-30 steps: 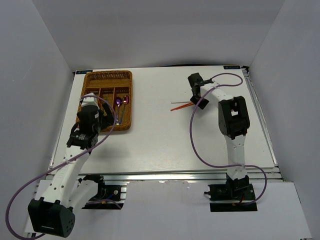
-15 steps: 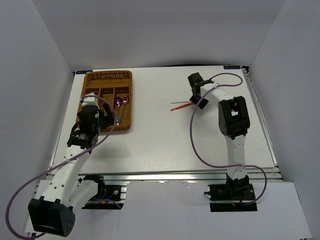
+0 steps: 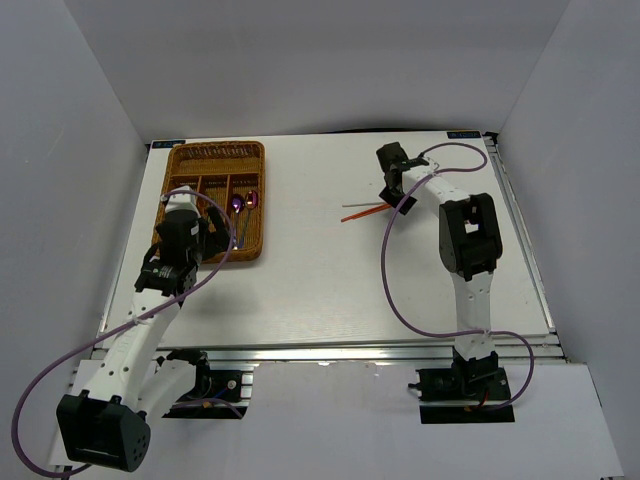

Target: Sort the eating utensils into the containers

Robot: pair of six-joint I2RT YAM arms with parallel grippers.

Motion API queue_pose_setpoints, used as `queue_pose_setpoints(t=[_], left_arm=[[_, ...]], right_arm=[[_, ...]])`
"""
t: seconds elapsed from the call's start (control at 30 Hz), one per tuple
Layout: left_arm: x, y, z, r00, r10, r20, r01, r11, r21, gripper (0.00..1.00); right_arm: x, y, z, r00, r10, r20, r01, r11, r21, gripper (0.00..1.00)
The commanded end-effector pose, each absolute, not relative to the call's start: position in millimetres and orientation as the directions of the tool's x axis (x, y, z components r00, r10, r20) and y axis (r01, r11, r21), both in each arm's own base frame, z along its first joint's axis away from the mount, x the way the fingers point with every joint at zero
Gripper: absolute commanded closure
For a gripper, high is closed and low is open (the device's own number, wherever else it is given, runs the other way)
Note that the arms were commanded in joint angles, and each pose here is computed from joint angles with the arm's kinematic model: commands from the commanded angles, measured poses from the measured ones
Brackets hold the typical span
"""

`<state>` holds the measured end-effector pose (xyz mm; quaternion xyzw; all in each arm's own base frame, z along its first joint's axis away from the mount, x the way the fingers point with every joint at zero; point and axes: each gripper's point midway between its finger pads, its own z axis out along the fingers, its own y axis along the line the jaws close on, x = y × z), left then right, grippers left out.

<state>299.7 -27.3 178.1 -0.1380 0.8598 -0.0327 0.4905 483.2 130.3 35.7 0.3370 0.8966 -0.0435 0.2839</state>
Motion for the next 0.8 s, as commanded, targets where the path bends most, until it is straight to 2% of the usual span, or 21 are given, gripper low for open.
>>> queue_pose_setpoints(t=[0.0,0.43,0.77], left_arm=[[299.3,-29.7,179.7,-0.481,-0.260,-0.837,-0.190,0.963,-0.190,0.02],[299.6,-29.4,178.4,-0.486,-0.257,-0.835,-0.191,0.964,-0.186,0.02],[299.8,-28.9,178.0,-0.488,-0.257,-0.834,-0.194,0.964,-0.183,0.02]], right_arm=[[493.0,131.0,42.7,-0.596,0.580,-0.556,0.631,0.766,0.122,0.48],[496.0,130.5,30.5,-0.607,0.571,-0.553,0.630,0.770,0.103,0.48],[483.7,123.3,9.6,-0.637,0.586,-0.501,0.655,0.754,0.048,0.49]])
